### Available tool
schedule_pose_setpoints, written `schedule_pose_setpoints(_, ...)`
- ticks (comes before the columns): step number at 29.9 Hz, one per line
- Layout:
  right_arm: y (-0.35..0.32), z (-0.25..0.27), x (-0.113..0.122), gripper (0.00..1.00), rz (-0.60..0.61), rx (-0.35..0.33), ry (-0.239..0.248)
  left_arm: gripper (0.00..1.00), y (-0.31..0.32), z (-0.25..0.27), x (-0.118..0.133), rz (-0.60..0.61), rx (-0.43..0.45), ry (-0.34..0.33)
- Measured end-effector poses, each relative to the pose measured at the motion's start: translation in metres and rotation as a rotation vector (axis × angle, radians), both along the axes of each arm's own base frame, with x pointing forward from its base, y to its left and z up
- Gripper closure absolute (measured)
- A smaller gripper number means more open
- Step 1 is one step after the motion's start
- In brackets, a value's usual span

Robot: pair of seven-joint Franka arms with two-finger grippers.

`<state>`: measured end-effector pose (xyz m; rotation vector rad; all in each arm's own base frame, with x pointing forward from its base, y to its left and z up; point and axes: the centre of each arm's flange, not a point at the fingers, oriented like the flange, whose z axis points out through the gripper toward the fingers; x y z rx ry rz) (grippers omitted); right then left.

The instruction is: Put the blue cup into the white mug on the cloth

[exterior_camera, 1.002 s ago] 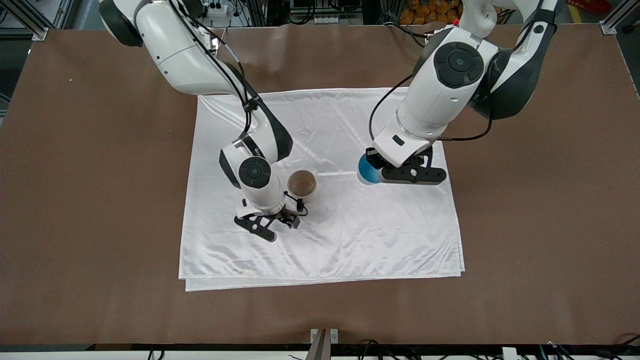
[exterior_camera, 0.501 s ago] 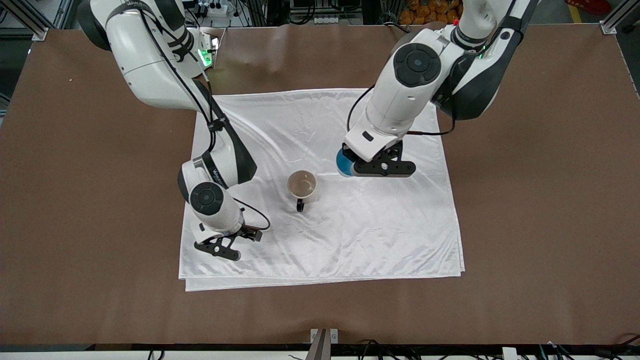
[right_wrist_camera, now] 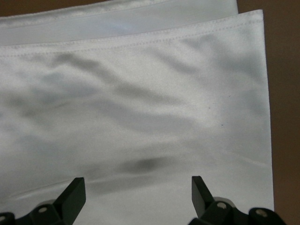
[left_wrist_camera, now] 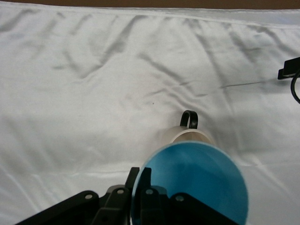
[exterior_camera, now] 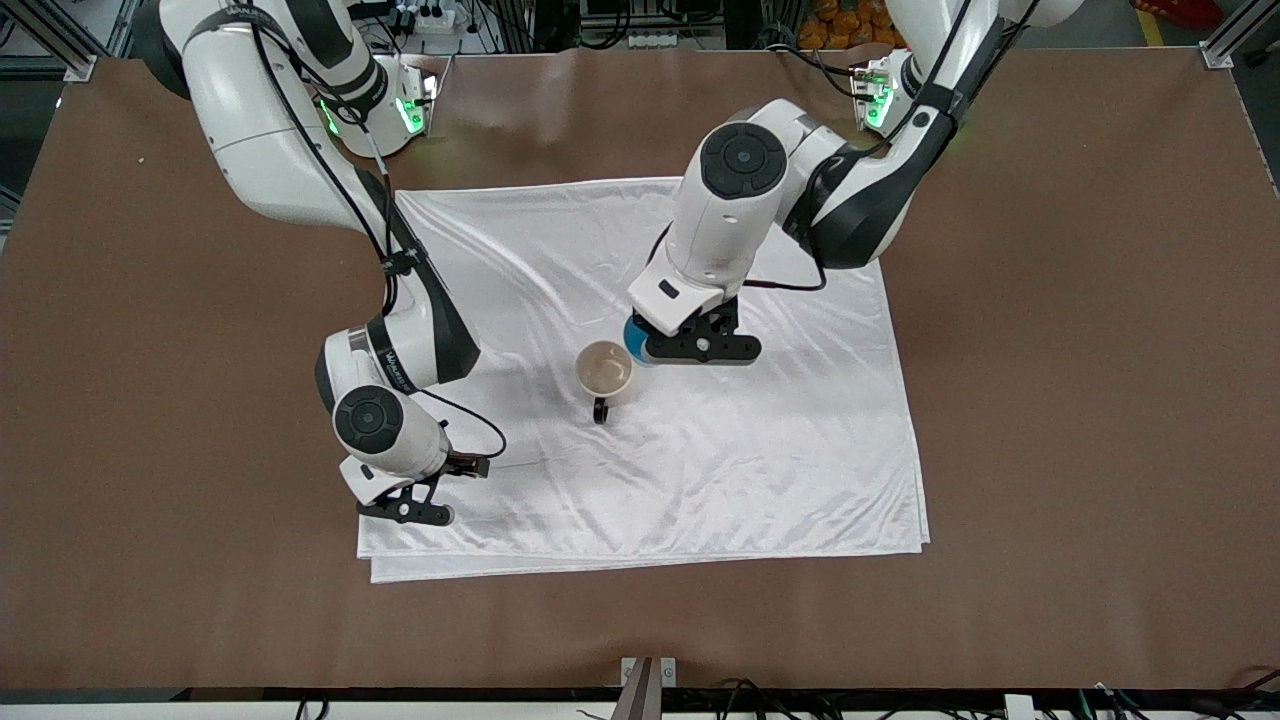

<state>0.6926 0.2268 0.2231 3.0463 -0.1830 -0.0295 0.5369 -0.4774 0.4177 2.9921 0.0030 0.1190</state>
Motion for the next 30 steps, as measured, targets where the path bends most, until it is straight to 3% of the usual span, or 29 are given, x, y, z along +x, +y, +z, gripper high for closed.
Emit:
schedule_pose_setpoints(16, -0.003, 0.025, -0.022, 0.0, 0.041, 0.002, 0.021, 0.95, -0.037, -0.058, 0.0, 0.007, -0.024, -0.045)
schedule_pose_setpoints(30, -0.037, 0.102, -0.056, 0.0, 0.096, 0.044, 0.01, 0.95, -0.062, -0.101, -0.013, -0.025, 0.024, -0.078)
